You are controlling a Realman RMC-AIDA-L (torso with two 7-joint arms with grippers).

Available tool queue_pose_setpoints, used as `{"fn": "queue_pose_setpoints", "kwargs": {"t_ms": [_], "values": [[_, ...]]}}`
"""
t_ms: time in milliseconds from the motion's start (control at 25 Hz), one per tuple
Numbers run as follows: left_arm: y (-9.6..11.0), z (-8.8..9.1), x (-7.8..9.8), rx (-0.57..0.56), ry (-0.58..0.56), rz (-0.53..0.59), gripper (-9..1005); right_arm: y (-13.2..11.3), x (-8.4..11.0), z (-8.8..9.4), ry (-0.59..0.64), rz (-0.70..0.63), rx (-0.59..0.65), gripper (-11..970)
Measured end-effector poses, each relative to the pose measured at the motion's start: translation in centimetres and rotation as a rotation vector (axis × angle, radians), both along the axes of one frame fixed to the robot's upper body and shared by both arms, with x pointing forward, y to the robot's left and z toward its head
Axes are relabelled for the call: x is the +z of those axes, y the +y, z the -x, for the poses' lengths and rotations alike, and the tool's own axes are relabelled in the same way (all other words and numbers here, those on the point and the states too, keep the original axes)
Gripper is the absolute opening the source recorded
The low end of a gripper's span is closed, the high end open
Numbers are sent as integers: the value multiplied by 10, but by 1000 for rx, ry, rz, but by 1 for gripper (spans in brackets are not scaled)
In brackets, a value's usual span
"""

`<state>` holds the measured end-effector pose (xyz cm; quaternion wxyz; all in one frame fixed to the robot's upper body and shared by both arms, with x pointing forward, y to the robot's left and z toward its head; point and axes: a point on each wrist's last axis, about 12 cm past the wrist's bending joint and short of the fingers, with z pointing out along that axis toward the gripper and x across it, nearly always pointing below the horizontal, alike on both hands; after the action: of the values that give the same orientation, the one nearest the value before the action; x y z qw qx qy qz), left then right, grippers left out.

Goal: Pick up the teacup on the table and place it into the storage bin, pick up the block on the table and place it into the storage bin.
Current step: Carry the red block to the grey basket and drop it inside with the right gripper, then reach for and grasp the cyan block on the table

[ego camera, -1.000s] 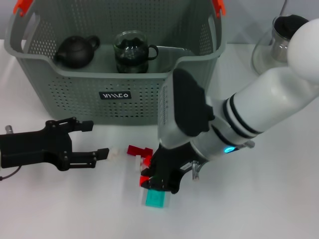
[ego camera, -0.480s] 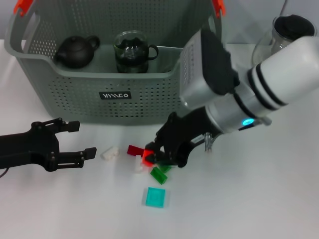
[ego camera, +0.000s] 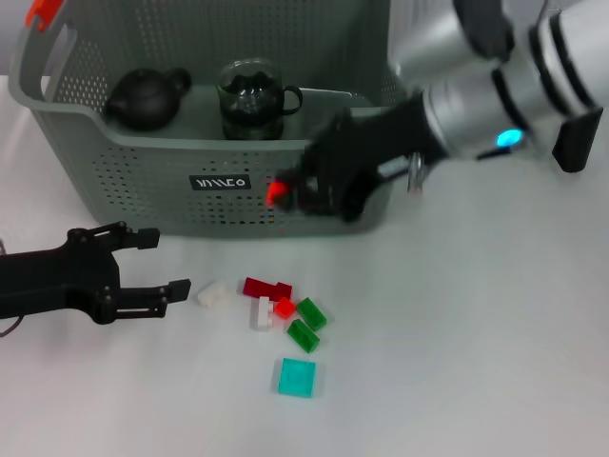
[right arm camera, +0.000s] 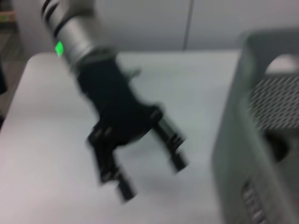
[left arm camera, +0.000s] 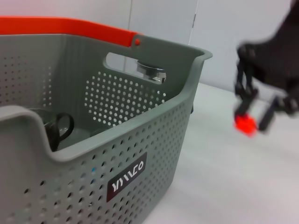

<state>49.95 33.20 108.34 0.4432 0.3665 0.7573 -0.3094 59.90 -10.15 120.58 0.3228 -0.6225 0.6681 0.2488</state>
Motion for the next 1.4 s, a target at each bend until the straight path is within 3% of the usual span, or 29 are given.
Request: {"fn": "queue_pose_setpoints", "kwargs": {"t_ms": [240,480,760,1160,1400], "values": [[-2,-2,1,-6,-2,3,887,0,31,-17,-87,-56,-40,200],[-2,-2,2,-9,-7,8,887,3,50,-37,-181,-74,-124,203],[-4,-3,4,-25,-12,15,887,-1,51,-66,-220,-69,-315,208],[-3,-7,11,-53,-23,7,887,-2,48,-73,-223,-71,-397,214],[-4,-8,12,-59,-25,7,887,-4,49,-76,-234,-75,-419,462]]}}
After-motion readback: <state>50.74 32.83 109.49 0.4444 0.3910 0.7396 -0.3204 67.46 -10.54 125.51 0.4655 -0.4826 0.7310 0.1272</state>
